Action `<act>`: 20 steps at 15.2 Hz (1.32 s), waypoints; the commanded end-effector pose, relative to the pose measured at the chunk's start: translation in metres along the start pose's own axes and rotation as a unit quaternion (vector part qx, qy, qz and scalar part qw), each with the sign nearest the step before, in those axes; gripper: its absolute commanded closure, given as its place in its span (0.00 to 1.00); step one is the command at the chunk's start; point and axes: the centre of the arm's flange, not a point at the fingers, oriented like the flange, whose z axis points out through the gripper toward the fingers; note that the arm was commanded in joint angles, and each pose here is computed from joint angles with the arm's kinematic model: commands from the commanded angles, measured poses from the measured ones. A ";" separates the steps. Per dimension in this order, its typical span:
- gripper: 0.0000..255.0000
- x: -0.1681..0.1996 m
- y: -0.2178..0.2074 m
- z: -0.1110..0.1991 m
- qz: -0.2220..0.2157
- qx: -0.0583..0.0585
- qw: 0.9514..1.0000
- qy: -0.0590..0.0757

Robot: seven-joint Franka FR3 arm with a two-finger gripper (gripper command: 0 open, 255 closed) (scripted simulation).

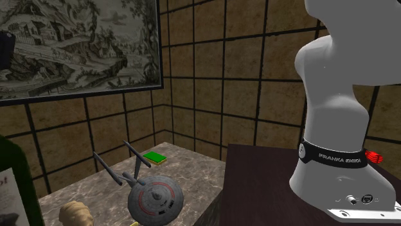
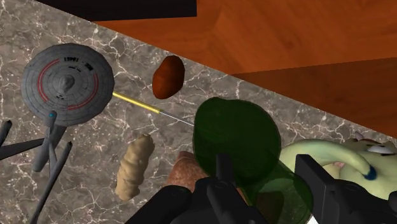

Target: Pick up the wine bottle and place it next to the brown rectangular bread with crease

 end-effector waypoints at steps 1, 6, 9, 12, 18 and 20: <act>1.00 0.009 -0.022 0.006 0.001 0.000 1.000 0.000; 1.00 0.016 -0.034 0.032 0.001 0.000 1.000 0.000; 1.00 0.017 -0.033 0.047 0.001 0.000 1.000 0.000; 1.00 0.019 -0.033 0.063 0.001 0.000 1.000 0.000; 1.00 0.022 -0.031 0.094 0.001 0.000 1.000 0.000; 1.00 0.023 -0.031 0.105 0.001 0.000 1.000 0.000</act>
